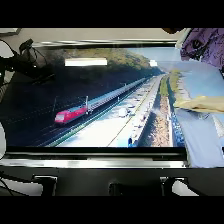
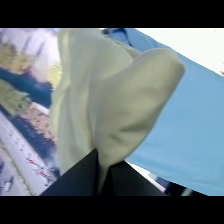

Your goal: Fold the clothes and pants, and hang the long-sleeved shirts on hangers.

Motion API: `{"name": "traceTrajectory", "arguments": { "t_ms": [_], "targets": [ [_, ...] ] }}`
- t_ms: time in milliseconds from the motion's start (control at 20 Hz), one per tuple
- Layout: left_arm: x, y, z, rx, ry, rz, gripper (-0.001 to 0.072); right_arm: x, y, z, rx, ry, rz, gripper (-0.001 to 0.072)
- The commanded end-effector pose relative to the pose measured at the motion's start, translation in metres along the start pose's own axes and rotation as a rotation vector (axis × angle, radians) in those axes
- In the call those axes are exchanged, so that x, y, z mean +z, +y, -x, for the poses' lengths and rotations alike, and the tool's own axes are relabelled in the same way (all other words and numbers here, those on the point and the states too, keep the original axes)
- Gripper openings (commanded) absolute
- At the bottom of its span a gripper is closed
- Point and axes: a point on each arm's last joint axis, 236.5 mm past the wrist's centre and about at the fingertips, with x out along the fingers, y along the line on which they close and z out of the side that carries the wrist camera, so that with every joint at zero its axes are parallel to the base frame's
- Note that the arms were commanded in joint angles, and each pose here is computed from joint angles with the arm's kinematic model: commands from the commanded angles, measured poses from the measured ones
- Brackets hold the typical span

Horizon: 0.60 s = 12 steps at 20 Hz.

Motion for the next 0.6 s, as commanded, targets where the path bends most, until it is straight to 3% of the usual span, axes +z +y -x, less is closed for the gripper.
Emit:
{"name": "traceTrajectory", "arguments": {
  "t_ms": [0,550],
  "targets": [
    [0.000,0.000,0.000,0.000,0.000,-0.001,0.0016,-0.016,-0.057,-0.007,-0.223,0.047,0.052,0.0023],
    [0.000,0.000,0.000,0.001,0.000,-0.001,0.0016,-0.100,-0.143,-0.086,-0.398,0.137,-0.004,0.0023]
  ]
}}
